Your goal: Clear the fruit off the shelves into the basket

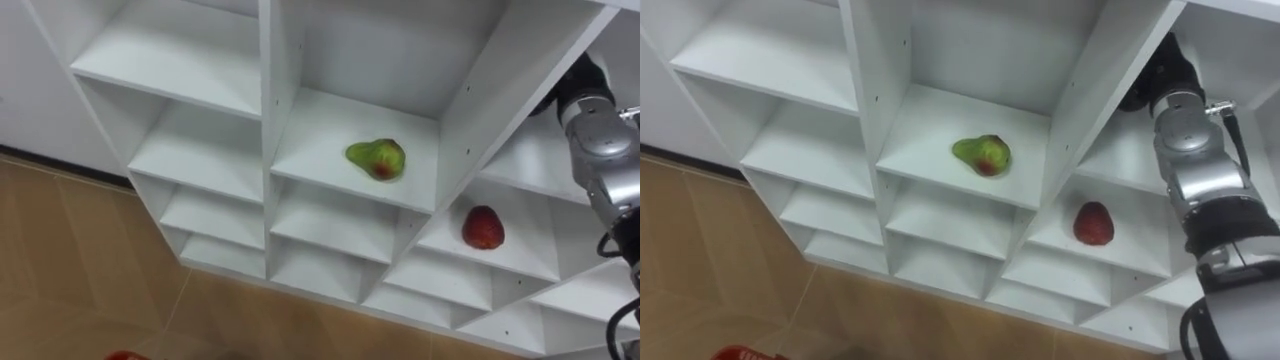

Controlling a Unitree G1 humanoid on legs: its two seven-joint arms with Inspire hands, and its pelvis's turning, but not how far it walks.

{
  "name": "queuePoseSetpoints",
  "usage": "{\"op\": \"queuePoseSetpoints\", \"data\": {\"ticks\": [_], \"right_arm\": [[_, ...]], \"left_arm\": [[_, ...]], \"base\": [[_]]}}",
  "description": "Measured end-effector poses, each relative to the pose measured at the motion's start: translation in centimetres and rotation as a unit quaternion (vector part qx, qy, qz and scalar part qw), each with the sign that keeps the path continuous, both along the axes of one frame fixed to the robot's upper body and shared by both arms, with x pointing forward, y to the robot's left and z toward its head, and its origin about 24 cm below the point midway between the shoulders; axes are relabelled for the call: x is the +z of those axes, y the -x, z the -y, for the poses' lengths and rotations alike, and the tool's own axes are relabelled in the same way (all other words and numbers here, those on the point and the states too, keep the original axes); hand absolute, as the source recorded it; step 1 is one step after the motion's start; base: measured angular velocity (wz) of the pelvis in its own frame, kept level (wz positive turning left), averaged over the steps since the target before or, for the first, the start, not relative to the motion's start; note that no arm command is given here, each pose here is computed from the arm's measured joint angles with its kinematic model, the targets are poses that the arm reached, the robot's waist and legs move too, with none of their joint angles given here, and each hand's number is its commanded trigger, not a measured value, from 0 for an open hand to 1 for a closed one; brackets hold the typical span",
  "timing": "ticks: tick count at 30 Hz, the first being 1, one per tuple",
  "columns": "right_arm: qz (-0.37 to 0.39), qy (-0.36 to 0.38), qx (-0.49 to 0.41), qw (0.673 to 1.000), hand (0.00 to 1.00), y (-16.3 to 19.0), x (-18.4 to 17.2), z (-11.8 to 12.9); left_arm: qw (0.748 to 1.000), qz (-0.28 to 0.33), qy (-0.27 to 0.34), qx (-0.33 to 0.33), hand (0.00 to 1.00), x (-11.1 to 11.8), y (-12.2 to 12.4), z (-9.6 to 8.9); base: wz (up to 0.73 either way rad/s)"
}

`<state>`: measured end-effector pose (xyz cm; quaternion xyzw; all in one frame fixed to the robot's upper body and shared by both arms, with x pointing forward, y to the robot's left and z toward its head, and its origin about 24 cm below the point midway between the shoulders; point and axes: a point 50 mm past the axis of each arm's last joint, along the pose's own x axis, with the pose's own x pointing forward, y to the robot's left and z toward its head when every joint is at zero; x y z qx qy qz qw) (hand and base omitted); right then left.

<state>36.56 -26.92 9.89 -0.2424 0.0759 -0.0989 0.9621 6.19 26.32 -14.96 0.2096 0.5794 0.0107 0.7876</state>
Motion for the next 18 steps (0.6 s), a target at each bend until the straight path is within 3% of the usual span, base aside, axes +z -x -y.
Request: {"op": "queuePoseSetpoints", "data": {"ticks": [18], "right_arm": [[-0.001, 0.003, 0.01, 1.0, 1.0, -0.09, 0.37, 0.11]], "left_arm": [[1.0, 0.015, -0.001, -0.004, 1.0, 0.19, -0.72, 0.09]], "base": [[0.0]]}}
